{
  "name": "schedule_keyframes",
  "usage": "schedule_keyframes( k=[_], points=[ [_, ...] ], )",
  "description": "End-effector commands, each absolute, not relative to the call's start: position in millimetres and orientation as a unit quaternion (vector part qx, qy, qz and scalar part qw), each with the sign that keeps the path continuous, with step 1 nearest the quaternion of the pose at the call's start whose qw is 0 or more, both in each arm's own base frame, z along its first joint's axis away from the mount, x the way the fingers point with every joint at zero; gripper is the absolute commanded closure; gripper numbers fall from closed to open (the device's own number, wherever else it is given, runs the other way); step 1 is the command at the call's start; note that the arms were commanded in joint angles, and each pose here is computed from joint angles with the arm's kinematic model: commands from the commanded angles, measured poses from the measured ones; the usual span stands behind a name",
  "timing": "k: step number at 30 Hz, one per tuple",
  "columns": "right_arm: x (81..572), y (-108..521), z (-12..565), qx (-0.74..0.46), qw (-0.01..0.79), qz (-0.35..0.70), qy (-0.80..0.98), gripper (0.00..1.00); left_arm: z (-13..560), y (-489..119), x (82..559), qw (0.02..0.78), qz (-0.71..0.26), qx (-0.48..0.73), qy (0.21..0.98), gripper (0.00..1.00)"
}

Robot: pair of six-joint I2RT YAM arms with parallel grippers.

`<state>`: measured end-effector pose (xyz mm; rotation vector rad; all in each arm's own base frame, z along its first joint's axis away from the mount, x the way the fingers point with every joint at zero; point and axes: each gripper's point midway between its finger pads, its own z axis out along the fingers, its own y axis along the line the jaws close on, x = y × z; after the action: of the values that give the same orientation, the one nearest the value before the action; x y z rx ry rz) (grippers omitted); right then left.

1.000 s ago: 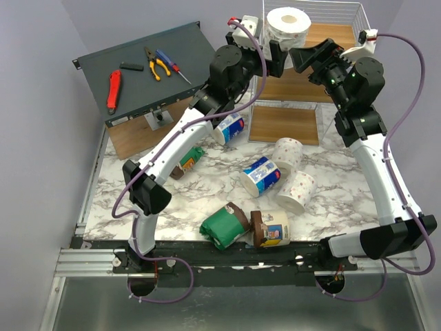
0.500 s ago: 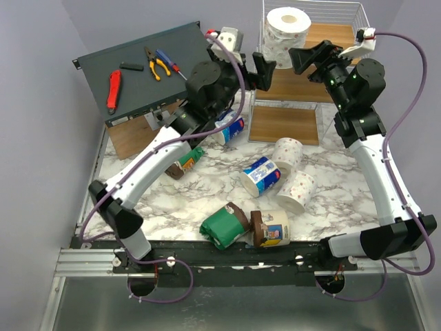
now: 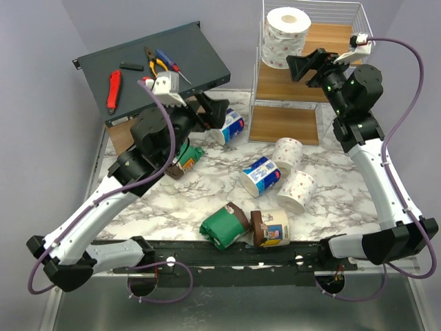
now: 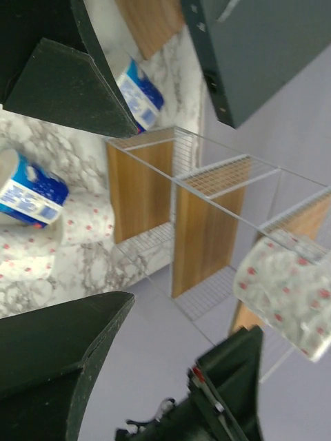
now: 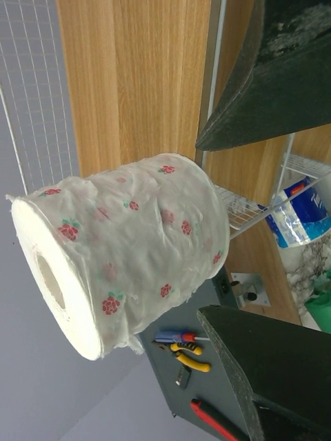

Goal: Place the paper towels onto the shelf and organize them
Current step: Place the paper towel on the shelf.

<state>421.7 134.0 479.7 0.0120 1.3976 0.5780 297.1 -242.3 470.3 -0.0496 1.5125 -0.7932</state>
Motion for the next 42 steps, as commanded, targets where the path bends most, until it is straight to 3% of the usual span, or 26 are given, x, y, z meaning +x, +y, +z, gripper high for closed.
schedule_keyframes(
  k=[1, 12, 19, 42],
  points=[
    [422.2, 144.7, 488.3, -0.035, 0.740, 0.260, 0.620, 0.04, 402.7, -219.2, 273.2, 0.604, -0.322, -0.034, 0.728, 0.01],
    [441.2, 153.9, 484.8, -0.069, 0.743, 0.244, 0.620, 0.00, 294.2, -159.2, 212.2, 0.567, -0.306, -0.049, 0.763, 0.01],
    [450.6, 154.3, 470.7, -0.071, 0.739, 0.235, 0.627, 0.00, 271.1, -137.5, 200.4, 0.567, -0.277, -0.050, 0.774, 0.01],
    [497.0, 138.6, 470.0, 0.004, 0.759, 0.201, 0.619, 0.05, 232.5, -148.2, 199.4, 0.537, -0.288, -0.055, 0.791, 0.02]
  ],
)
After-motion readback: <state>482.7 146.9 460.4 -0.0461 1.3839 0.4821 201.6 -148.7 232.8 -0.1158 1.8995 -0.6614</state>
